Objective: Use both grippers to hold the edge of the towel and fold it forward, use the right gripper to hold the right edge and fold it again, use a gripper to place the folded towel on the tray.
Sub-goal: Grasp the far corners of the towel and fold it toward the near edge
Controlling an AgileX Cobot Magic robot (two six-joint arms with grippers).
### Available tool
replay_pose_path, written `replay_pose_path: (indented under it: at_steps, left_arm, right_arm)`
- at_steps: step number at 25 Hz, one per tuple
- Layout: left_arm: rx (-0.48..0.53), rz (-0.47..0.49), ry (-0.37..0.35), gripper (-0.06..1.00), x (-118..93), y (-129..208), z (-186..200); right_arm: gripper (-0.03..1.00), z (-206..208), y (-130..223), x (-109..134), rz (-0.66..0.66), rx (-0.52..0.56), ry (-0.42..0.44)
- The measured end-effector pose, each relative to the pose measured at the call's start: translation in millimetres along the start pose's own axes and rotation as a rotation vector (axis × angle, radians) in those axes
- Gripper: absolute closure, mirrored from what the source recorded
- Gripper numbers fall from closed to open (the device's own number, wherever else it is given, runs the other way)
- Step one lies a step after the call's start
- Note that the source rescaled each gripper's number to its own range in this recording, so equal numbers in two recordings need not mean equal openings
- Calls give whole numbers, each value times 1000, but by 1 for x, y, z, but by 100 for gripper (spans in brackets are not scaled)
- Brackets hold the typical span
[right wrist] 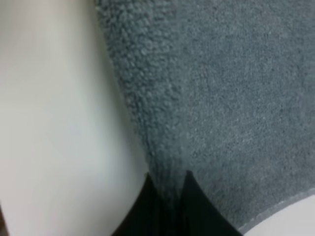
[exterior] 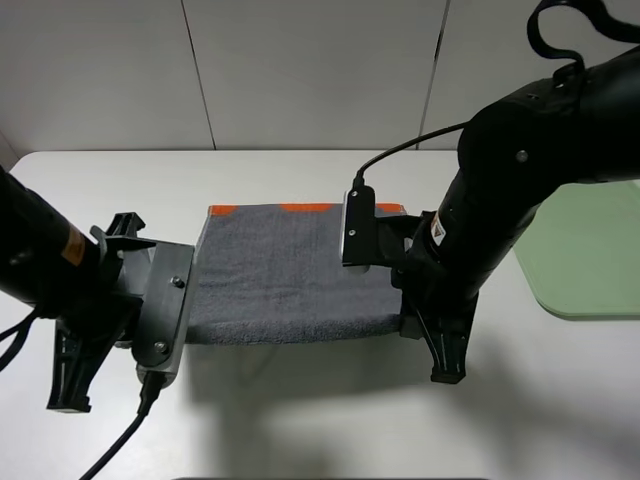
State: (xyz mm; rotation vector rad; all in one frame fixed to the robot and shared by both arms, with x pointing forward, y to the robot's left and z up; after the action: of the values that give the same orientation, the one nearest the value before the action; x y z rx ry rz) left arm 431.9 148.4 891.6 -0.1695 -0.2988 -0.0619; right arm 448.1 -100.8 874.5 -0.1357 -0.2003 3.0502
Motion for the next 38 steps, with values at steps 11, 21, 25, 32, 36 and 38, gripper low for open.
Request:
replay_pose_path:
  at_steps: [11, 21, 25, 32, 36, 38]
  left_arm:
    - [-19, 50, 39, 94, -14, 4, 25]
    - [-48, 91, 74, 94, -25, 3, 39]
    - [-46, 79, 57, 94, -22, 3, 39]
    - [-49, 43, -5, 94, -10, 2, 37]
    - [-33, 68, -1, 94, -3, 5, 24]
    - [-26, 77, -7, 94, 1, 6, 18]
  right_arm:
    - [96, 22, 1, 19, -67, -23, -74]
    - [96, 30, 5, 34, -101, -4, -153]
    - [96, 30, 5, 35, -103, -3, -158]
    - [96, 29, 6, 28, -80, -1, -117]
    - [96, 32, 5, 21, -59, 1, -84]
    - [96, 36, 2, 15, -47, -4, -61]
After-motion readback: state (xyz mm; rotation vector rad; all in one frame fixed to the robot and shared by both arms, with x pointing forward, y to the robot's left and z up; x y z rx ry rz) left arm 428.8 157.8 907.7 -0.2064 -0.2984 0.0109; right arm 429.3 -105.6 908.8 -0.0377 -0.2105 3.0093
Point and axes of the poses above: a point on each arm's last joint axis where the gripper is mounted, z pointing back along that axis away from the gripper, x along the wrist's bending axis when the last joint is at zero, y = z × x, the point moved 8 cm from there along -z, pointing out along that axis toward the gripper
